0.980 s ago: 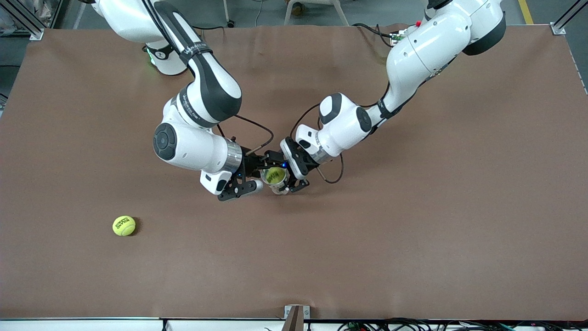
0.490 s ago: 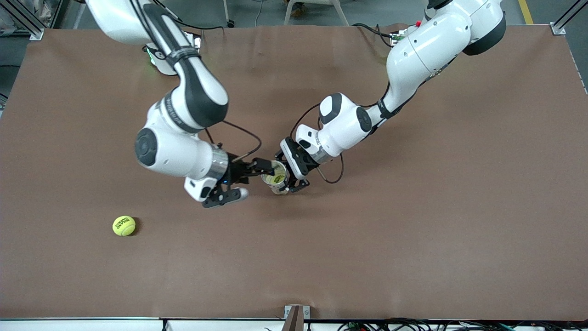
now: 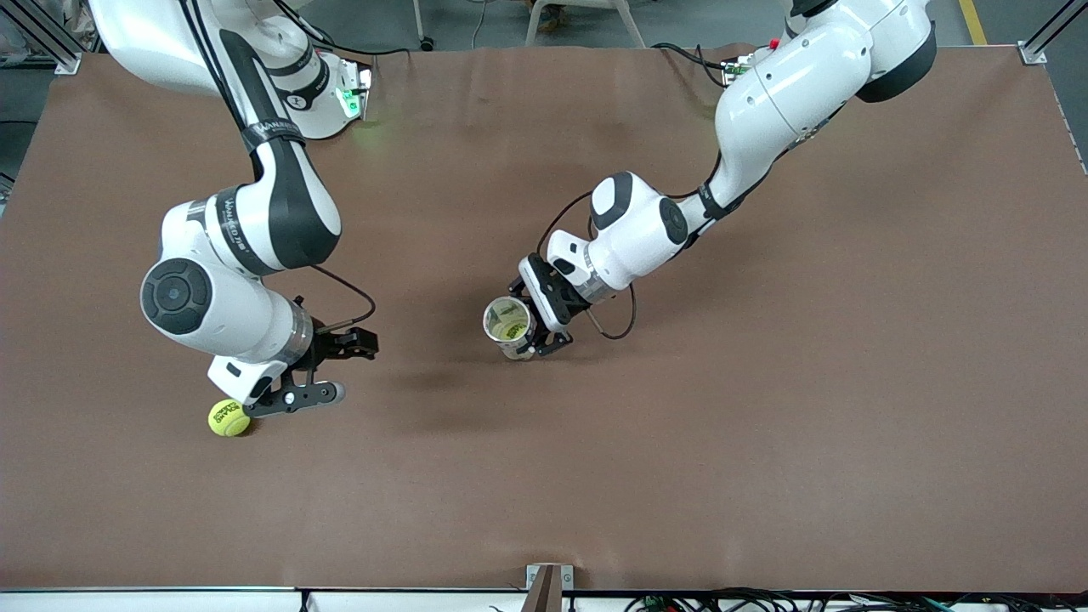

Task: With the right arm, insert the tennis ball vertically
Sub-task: 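Move the right gripper back to the second tennis ball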

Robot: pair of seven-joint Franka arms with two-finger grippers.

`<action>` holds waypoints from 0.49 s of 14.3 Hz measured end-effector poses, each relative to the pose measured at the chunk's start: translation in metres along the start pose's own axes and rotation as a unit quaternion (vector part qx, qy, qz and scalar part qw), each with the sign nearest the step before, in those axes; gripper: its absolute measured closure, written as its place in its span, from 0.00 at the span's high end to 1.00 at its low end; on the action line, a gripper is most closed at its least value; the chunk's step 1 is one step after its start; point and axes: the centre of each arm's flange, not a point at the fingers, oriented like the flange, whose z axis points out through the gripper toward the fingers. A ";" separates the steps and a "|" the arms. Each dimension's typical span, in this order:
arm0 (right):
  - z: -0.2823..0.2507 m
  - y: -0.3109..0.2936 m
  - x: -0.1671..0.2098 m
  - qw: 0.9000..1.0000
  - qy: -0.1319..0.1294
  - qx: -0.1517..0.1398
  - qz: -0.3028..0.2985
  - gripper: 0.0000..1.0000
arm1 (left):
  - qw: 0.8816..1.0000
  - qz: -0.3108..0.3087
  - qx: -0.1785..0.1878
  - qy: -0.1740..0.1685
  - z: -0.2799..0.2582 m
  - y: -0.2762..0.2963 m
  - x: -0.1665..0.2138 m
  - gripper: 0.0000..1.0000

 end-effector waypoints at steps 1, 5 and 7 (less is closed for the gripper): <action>0.002 0.012 0.000 1.000 -0.007 -0.009 0.004 1.00 | 1.000 0.000 0.000 0.000 0.000 0.000 0.000 0.78; 0.012 0.096 0.000 1.000 -0.019 -0.011 0.004 1.00 | 1.000 0.000 0.000 0.000 0.000 0.000 0.000 0.78; 0.023 0.126 -0.001 0.999 -0.027 -0.009 0.016 1.00 | 1.000 0.000 0.000 0.000 0.000 0.000 0.000 0.78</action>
